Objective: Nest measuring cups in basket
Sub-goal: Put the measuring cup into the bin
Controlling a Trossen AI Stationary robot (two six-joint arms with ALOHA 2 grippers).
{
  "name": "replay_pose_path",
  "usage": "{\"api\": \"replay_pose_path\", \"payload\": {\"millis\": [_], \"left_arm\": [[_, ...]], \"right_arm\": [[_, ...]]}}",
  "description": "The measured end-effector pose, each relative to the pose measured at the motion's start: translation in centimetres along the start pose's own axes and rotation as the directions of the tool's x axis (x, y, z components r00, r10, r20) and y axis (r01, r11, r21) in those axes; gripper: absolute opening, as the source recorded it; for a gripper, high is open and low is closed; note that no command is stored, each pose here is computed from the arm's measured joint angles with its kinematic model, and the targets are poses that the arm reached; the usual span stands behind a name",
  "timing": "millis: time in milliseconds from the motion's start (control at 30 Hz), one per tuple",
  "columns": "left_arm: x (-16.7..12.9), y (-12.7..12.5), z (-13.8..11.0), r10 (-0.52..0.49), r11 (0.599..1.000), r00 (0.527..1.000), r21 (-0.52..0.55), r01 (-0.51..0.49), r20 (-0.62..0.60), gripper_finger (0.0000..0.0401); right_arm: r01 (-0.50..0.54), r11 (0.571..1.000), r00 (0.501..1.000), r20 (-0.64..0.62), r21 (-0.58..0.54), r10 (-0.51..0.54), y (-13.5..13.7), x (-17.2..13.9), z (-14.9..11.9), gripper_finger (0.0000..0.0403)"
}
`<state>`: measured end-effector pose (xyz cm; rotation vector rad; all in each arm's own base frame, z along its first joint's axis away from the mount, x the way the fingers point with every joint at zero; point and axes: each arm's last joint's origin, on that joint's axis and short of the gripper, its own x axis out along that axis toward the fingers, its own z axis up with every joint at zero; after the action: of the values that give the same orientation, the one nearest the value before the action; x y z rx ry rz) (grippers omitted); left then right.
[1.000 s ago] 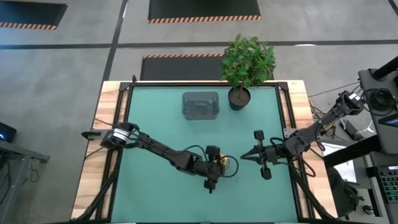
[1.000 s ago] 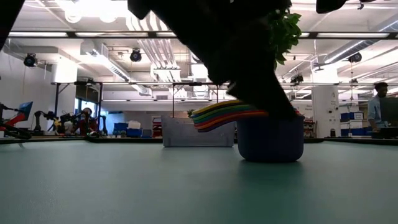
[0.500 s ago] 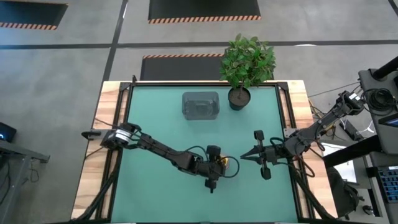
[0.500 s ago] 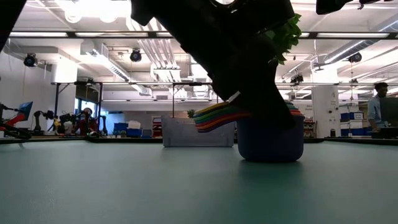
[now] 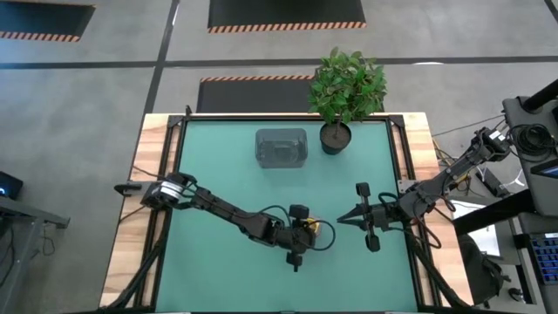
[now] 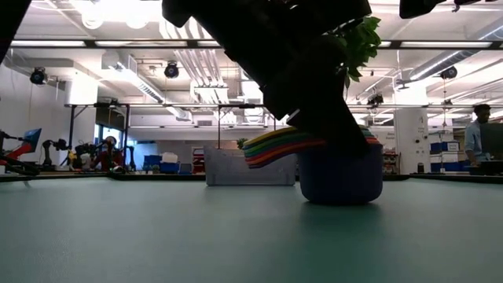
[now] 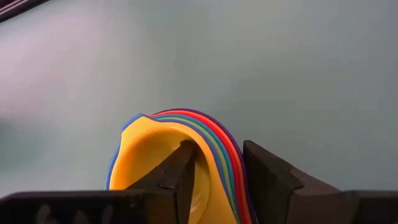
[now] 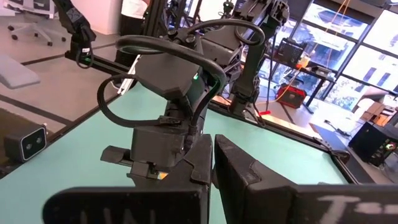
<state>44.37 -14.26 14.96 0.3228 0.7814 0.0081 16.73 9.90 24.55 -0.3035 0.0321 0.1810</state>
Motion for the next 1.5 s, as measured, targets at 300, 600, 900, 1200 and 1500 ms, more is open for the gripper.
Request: {"api": "replay_pose_path", "payload": {"millis": [300, 600, 900, 1200, 1500], "left_arm": [[-0.6, -0.1, 1.0, -0.011, 0.998, 1.0, 0.054, 0.011, -0.003, 0.0104], [-0.9, -0.2, 1.3, -0.011, 0.995, 1.0, 0.103, 0.012, -0.014, 0.0102], [-1.9, -0.1, 1.9, 0.006, 0.99, 1.0, 0.142, -0.007, 0.009, 0.01], [-2.5, 0.1, 2.0, 0.008, 0.987, 1.0, 0.161, -0.007, -0.007, 0.0073], [-2.5, 0.1, 2.1, -0.006, 0.99, 1.0, 0.142, 0.006, 0.0, 0.0077]], "right_arm": [[-0.001, 1.0, 1.0, -0.005, -0.002, 0.001, 0.0, 0.0, 0.0, 0.0009], [-0.001, 1.0, 1.0, -0.005, -0.002, 0.001, 0.0, 0.0, 0.0, 0.0009], [-0.001, 1.0, 1.0, -0.005, -0.002, 0.001, 0.0, 0.0, 0.0, 0.0009], [-0.001, 1.0, 1.0, -0.003, -0.001, 0.001, 0.0, -0.1, 0.0, 0.0009], [0.0, 1.0, 1.0, 0.0, 0.004, 0.0, -0.1, -0.1, 0.1, 0.0009]]}}
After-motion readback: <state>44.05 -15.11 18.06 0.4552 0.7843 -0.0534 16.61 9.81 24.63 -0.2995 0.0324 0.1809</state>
